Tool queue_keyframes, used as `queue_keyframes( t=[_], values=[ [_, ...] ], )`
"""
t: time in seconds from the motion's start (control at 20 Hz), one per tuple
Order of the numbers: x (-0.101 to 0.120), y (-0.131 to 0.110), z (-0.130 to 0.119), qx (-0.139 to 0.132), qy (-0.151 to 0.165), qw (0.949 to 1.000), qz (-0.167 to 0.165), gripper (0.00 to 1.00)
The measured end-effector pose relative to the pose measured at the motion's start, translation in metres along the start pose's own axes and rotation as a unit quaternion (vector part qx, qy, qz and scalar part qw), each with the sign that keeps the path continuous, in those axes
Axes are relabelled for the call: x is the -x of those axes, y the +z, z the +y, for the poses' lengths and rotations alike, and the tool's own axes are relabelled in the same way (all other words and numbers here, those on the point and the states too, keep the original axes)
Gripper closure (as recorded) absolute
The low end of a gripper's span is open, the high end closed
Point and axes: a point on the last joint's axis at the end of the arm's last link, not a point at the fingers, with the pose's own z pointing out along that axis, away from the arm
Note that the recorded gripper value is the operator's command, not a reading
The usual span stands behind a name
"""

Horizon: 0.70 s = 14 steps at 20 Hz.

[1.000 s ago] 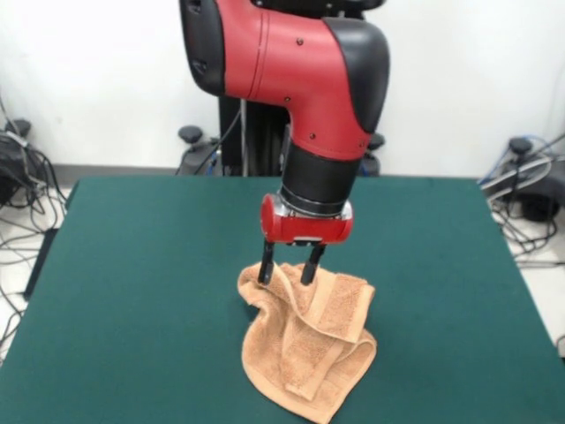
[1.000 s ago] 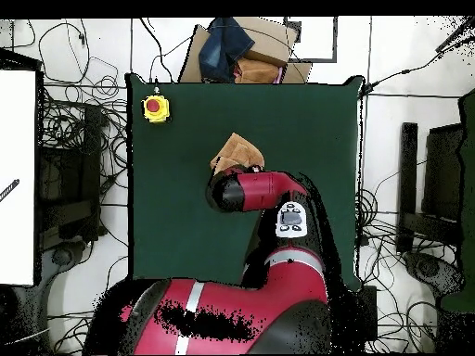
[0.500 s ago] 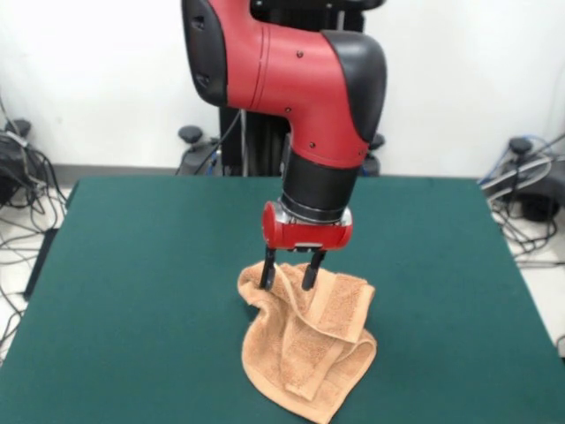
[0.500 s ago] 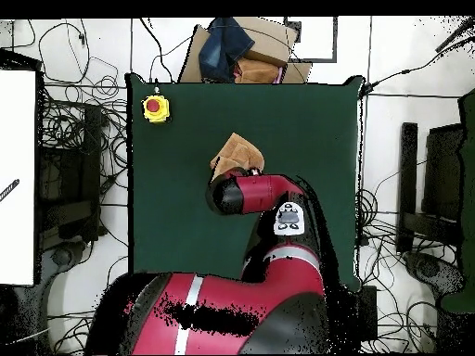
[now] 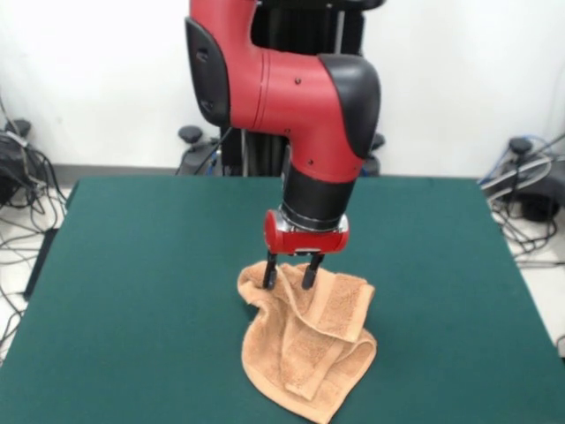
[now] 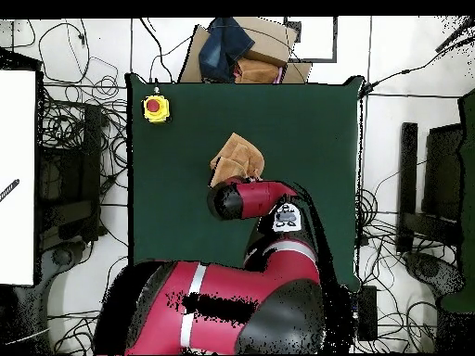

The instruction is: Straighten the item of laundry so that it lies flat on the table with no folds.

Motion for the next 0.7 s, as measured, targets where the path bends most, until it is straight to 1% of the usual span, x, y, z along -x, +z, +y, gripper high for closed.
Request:
queue_keyframes(
  t=[0.1, 0.3, 0.45, 0.7],
  values=[
    [-0.008, 0.008, 0.004, 0.003, -0.001, 1.0, 0.008, 0.0],
    [-0.015, 0.016, 0.007, 0.004, -0.002, 0.9999, 0.012, 0.0],
    [-0.016, 0.018, 0.006, 0.002, -0.003, 1.0, 0.009, 0.0],
    [-0.018, 0.018, -0.003, -0.008, -0.002, 1.0, 0.0, 0.0]
  ],
)
